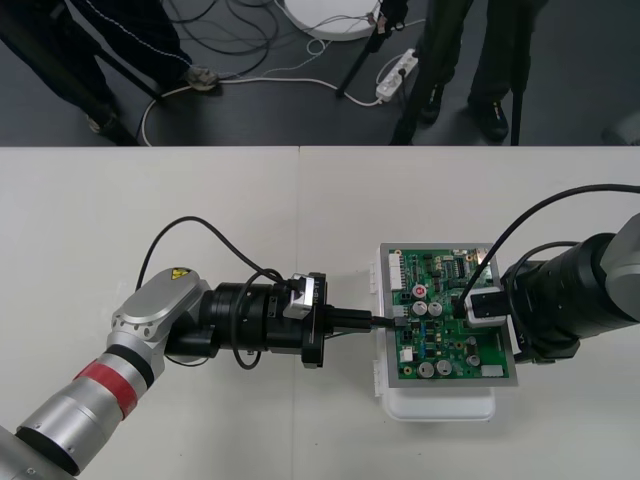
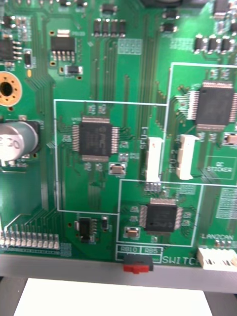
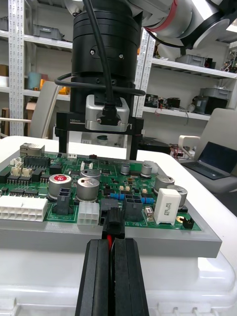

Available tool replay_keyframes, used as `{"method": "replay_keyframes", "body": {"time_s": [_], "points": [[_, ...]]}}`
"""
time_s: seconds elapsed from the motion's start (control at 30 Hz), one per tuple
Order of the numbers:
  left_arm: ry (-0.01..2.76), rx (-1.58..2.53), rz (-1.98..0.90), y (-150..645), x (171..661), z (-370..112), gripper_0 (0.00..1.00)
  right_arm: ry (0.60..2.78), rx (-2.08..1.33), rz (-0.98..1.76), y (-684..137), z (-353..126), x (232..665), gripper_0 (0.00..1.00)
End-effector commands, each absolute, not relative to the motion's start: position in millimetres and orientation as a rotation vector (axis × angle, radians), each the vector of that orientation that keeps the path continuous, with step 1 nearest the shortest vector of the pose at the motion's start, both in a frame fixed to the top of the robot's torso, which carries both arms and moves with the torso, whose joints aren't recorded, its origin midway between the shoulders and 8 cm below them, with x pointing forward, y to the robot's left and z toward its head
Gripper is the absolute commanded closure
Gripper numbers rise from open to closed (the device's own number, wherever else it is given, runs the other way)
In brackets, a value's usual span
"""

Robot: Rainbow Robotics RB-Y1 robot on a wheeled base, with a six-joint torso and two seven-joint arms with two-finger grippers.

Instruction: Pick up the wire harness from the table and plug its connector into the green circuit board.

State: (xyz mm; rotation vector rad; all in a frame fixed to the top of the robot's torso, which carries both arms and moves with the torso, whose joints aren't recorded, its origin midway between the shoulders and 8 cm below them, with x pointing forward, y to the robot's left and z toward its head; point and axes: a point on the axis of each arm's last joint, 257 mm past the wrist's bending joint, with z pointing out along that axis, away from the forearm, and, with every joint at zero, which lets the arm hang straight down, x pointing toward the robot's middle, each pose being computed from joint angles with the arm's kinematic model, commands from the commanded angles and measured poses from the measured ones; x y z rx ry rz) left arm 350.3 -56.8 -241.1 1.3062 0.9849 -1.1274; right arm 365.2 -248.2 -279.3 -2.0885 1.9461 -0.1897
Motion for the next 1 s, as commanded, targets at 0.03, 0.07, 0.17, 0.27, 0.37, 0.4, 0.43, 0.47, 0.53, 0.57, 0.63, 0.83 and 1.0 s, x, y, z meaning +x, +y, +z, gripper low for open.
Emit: {"method": "replay_keyframes", "body": {"time_s": [0.03, 0.07, 0.17, 0.27, 0.37, 0.4, 0.43, 0.47, 0.53, 0.57, 0.63, 0.83, 1.0], "points": [[0.932, 1.312, -1.113, -80.3, 337.5, -238.2, 1.0, 1.879, -2.122, -0.197, -233.7, -273.2, 370.5, 0.0], [0.935, 1.309, -1.111, -80.3, 338.4, -238.1, 1.0, 1.878, -2.122, -0.197, -233.3, -273.2, 370.8, 0.0], [0.936, 1.31, -1.109, -80.4, 338.7, -238.5, 1.0, 1.882, -2.127, -0.201, -234.2, -274.0, 369.8, 0.0], [0.936, 1.312, -1.112, -80.9, 337.6, -239.1, 1.0, 1.884, -2.129, -0.194, -233.7, -275.0, 368.6, 0.0], [0.938, 1.312, -1.112, -81.5, 337.5, -239.6, 1.0, 1.883, -2.126, -0.193, -233.2, -274.5, 369.0, 0.0], [0.936, 1.315, -1.114, -81.7, 336.5, -240.1, 1.0, 1.881, -2.127, -0.195, -233.0, -274.2, 369.1, 0.0], [0.936, 1.314, -1.114, -81.7, 336.6, -239.8, 1.0, 1.88, -2.126, -0.193, -232.3, -274.3, 369.1, 0.0], [0.936, 1.314, -1.114, -81.7, 336.6, -239.8, 1.0, 1.884, -2.128, -0.192, -233.3, -274.9, 368.1, 0.0], [0.936, 1.314, -1.114, -81.7, 336.6, -239.8, 1.0, 1.88, -2.129, -0.192, -232.4, -274.4, 368.5, 0.0], [0.937, 1.313, -1.113, -81.8, 337.0, -239.9, 1.0, 1.879, -2.128, -0.189, -231.8, -274.4, 368.5, 0.0], [0.936, 1.314, -1.114, -81.7, 336.6, -239.8, 1.0, 1.88, -2.128, -0.189, -231.7, -274.2, 368.1, 0.0], [0.941, 1.309, -1.111, -83.2, 338.0, -239.7, 1.0, 1.879, -2.128, -0.181, -230.2, -274.5, 367.2, 0.0], [0.945, 1.304, -1.107, -84.5, 339.0, -240.0, 1.0, 1.877, -2.126, -0.172, -227.7, -274.3, 366.4, 0.0]]}}
